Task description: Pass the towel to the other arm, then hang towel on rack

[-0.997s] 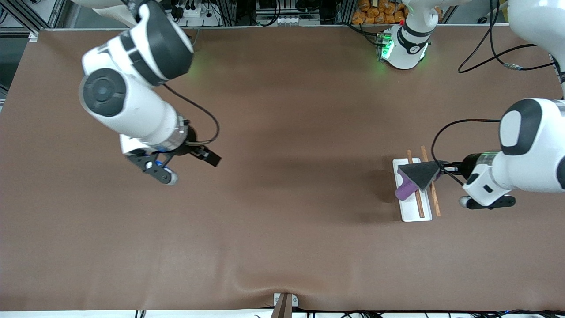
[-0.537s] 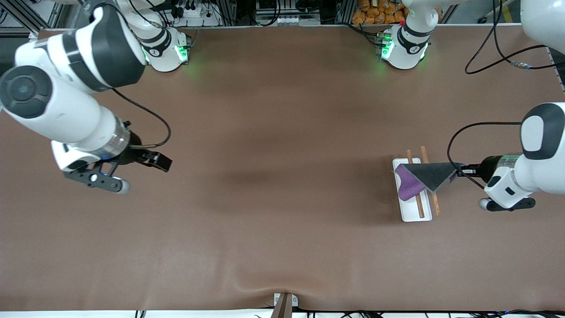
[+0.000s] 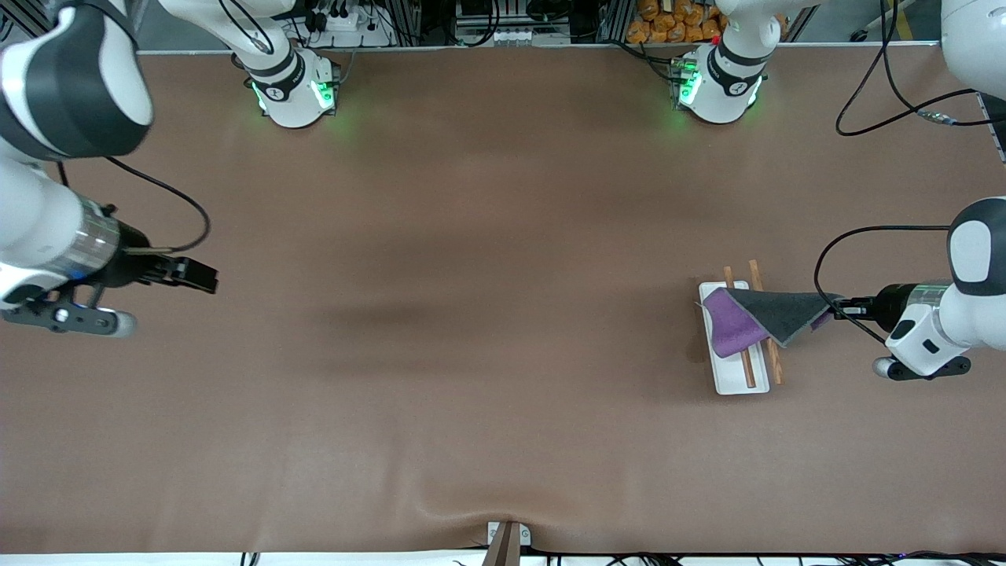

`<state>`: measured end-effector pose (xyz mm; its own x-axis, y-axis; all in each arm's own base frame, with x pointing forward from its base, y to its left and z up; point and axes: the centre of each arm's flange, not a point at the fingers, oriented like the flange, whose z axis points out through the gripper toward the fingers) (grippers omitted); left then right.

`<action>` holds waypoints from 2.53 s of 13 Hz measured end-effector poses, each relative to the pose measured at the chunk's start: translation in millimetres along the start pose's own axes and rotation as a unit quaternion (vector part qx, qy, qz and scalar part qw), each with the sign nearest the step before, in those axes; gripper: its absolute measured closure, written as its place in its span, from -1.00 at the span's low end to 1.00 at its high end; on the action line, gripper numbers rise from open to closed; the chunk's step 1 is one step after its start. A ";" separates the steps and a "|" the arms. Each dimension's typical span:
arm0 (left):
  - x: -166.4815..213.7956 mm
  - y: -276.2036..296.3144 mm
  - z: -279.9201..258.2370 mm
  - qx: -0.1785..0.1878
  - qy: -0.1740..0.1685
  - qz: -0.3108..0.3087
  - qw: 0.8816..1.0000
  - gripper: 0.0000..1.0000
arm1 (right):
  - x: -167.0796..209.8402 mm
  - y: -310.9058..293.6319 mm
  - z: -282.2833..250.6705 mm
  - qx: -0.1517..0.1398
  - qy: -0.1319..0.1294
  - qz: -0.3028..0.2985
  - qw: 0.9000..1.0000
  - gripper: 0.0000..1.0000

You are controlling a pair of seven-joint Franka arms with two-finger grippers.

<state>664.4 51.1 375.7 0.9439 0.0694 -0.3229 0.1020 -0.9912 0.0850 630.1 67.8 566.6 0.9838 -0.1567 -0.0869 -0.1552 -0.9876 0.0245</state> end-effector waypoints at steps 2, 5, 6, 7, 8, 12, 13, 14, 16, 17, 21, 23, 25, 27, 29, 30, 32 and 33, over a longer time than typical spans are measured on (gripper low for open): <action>2.7 -12.4 5.2 -0.003 -0.003 -0.006 1.000 0.96 | -8.9 19.4 -0.8 0.000 0.002 0.008 1.000 -1.00; 5.6 -21.8 9.3 -0.006 -0.003 -0.007 1.000 0.89 | -29.1 30.7 10.0 0.000 0.014 -0.009 1.000 -1.00; 6.6 -24.5 10.8 -0.007 -0.003 -0.009 1.000 0.88 | -34.2 40.6 15.6 -0.001 0.011 -0.016 1.000 -1.00; 7.4 -27.0 12.0 -0.008 -0.003 -0.011 1.000 0.72 | -35.6 52.3 19.9 -0.002 0.009 -0.015 1.000 -1.00; 7.7 -28.5 12.1 -0.008 -0.002 -0.012 1.000 0.55 | -34.9 63.5 22.5 -0.001 0.007 -0.009 1.000 -1.00; 7.2 -25.6 1.3 -0.008 0.009 -0.009 1.000 -0.37 | -35.6 61.0 16.1 0.000 0.016 -0.008 1.000 -1.00; 5.2 -24.8 -6.1 -0.008 0.015 -0.009 1.000 -0.59 | -35.0 59.0 8.0 0.002 0.026 -0.010 1.000 -1.00; 1.5 -22.9 -16.7 -0.007 0.024 -0.007 1.000 -0.78 | -35.4 57.0 -2.6 0.003 0.033 -0.011 0.999 -1.00; -12.8 -15.5 -49.2 -0.004 0.051 -0.002 0.999 -1.00 | -37.9 56.4 -22.7 0.003 0.031 -0.012 0.999 -1.00; -23.6 -11.0 -69.5 -0.002 0.066 0.000 0.998 -1.00 | -36.9 59.0 -30.6 0.004 0.035 -0.010 0.999 -1.00; -85.2 13.5 -149.5 0.008 0.114 0.016 0.993 -1.00 | -31.3 80.2 -53.3 0.024 0.054 0.010 0.998 -1.00; -108.6 20.4 -171.2 0.012 0.123 0.019 0.992 -1.00 | -36.8 80.7 -60.9 0.027 0.043 0.010 0.999 -1.00; -128.1 27.5 -190.2 0.016 0.137 0.024 0.990 -1.00 | -45.1 79.2 -60.3 0.023 0.019 0.008 1.000 -1.00; -150.0 45.5 -207.8 0.021 0.150 0.037 0.988 -1.00 | -48.7 76.7 -60.9 0.024 0.027 0.009 0.999 -1.00; -170.8 71.7 -217.0 0.026 0.149 0.060 0.987 -1.00 | -55.0 76.2 -58.0 0.024 0.034 0.010 0.999 -1.00; -179.1 86.4 -218.5 0.028 0.148 0.071 0.986 -1.00 | -58.7 75.2 -57.8 0.023 0.036 0.009 0.999 -1.00; -191.3 112.5 -215.8 0.035 0.146 0.092 0.984 -1.00 | -65.9 71.5 -60.0 0.022 0.037 0.005 0.999 -1.00; -196.2 122.5 -211.5 0.039 0.144 0.098 0.984 -1.00 | -69.4 67.7 -60.3 0.022 0.039 0.001 0.999 -1.00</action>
<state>558.1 -60.0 648.8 0.9939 -0.1066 -0.0268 -0.1054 -0.9935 0.0434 556.8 12.5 634.3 0.9871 -0.1599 -0.0082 -0.1601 -0.9869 -0.0194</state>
